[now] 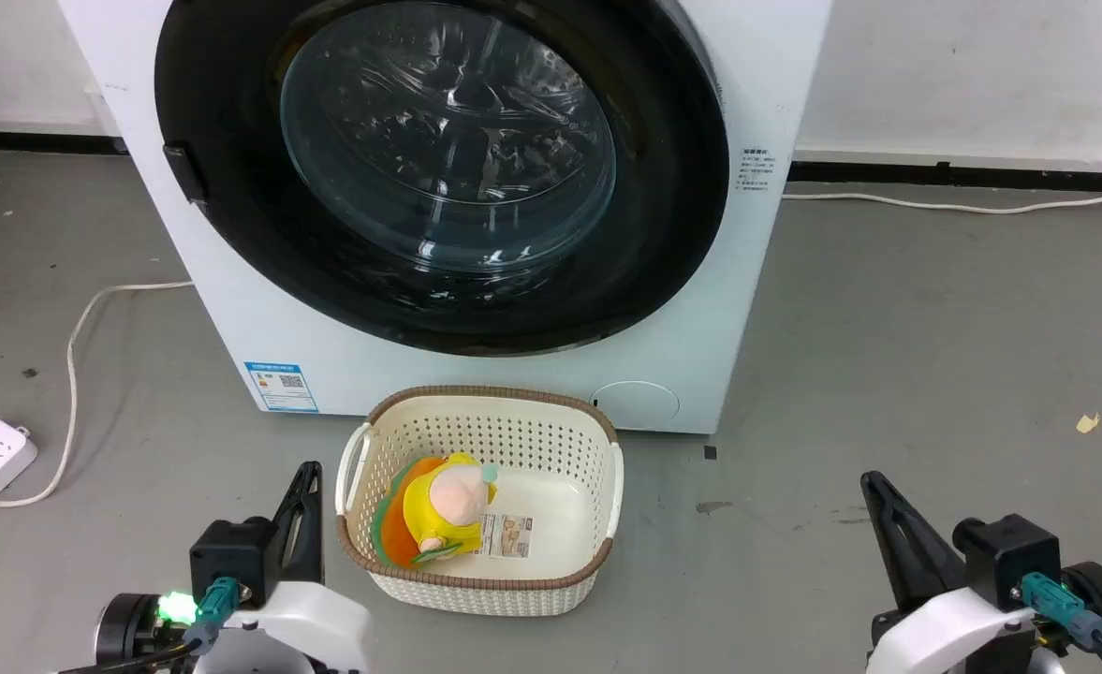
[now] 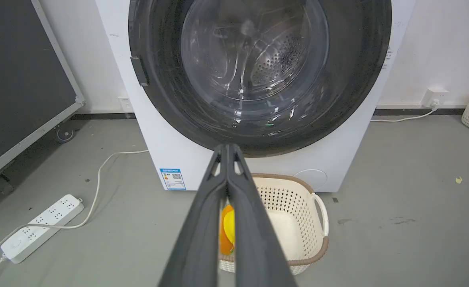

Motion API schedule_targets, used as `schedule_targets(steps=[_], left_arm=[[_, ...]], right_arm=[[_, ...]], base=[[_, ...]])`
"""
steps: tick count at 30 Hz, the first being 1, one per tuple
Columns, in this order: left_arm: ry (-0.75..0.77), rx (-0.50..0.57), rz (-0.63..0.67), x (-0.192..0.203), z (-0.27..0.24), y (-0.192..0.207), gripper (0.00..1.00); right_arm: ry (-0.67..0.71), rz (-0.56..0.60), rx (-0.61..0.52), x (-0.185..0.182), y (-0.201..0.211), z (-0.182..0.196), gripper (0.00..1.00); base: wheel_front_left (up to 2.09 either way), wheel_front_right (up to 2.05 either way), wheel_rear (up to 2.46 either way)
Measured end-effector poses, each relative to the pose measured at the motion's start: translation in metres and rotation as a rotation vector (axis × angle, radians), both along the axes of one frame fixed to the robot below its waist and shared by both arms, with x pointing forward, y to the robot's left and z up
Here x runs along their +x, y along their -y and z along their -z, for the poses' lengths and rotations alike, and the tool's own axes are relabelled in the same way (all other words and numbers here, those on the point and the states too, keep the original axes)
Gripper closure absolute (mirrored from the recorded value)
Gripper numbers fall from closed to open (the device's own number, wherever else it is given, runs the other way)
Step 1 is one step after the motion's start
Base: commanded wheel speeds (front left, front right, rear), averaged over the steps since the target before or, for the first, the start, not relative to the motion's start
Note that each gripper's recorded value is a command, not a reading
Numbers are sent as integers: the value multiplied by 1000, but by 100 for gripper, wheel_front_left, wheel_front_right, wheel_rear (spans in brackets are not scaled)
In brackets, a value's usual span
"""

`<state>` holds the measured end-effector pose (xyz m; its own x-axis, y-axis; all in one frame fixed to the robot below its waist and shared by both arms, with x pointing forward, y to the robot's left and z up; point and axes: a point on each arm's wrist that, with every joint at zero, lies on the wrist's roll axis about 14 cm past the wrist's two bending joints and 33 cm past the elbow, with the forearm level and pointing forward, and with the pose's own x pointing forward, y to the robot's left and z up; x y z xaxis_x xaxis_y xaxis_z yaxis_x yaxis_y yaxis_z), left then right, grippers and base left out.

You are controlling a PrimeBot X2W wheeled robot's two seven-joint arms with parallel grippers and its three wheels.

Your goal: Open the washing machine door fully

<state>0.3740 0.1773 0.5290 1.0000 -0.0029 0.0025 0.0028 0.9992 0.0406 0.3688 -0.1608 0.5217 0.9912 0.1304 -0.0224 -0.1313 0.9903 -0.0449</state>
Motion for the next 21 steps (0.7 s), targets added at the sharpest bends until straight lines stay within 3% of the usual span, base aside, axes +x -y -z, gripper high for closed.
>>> schedule_targets(steps=[21], left_arm=[[0, 0, 0, 0, 0, 0, 100]], right_arm=[[0, 0, 0, 0, 0, 0, 100]], base=[[0, 0, 0]])
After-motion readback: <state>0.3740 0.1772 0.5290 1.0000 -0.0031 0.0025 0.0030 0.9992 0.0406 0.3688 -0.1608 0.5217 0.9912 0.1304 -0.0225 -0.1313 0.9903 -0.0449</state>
